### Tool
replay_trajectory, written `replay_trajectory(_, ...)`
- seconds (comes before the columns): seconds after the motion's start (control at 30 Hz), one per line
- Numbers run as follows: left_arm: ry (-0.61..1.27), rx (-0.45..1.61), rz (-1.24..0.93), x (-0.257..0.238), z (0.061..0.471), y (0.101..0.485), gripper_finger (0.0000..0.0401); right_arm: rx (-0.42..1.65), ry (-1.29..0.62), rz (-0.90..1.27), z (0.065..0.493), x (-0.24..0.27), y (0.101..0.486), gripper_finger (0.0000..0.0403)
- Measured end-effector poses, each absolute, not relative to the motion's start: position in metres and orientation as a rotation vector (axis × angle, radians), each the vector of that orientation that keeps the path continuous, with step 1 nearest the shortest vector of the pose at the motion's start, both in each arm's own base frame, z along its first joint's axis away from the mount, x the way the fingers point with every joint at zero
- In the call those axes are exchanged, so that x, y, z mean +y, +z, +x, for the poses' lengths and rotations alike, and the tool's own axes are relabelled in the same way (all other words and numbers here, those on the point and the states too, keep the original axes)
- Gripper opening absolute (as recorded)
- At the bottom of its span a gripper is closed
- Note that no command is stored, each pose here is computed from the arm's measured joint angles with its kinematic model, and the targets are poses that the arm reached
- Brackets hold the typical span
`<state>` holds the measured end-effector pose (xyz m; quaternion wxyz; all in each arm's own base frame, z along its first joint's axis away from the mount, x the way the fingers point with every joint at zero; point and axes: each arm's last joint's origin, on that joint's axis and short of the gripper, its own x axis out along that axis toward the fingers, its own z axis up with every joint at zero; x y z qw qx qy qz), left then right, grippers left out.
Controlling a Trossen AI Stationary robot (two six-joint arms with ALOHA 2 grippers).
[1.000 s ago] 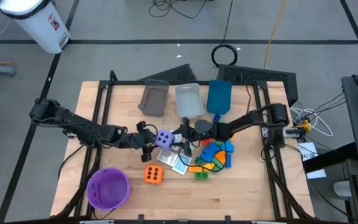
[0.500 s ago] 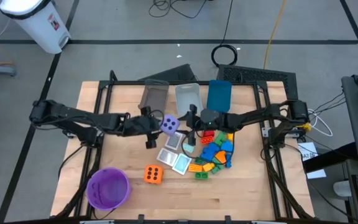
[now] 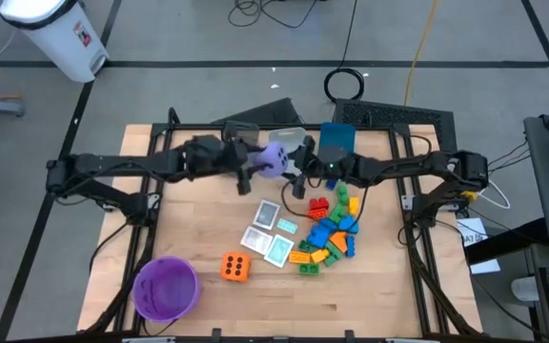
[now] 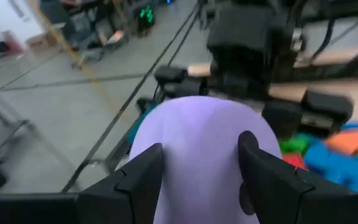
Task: Pick & Place Toys
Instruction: Put the purple dice into the gray bin
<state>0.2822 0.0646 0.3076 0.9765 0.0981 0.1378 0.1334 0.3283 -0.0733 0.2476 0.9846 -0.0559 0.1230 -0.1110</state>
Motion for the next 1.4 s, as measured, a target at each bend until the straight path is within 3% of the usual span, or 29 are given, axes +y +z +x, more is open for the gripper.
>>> replay_trajectory(0.57, 0.245, 0.184, 0.128, 0.118, 0.325, 0.257, 0.0213, 0.368, -0.380, -0.119, 0.314, -0.112, 0.236, 0.0223)
replay_trajectory(1.4, 0.296, 0.380, -0.088, 0.133, 0.338, 0.196, 0.0213, 0.625, -0.402, -0.088, 0.288, -0.124, 0.198, 0.0224)
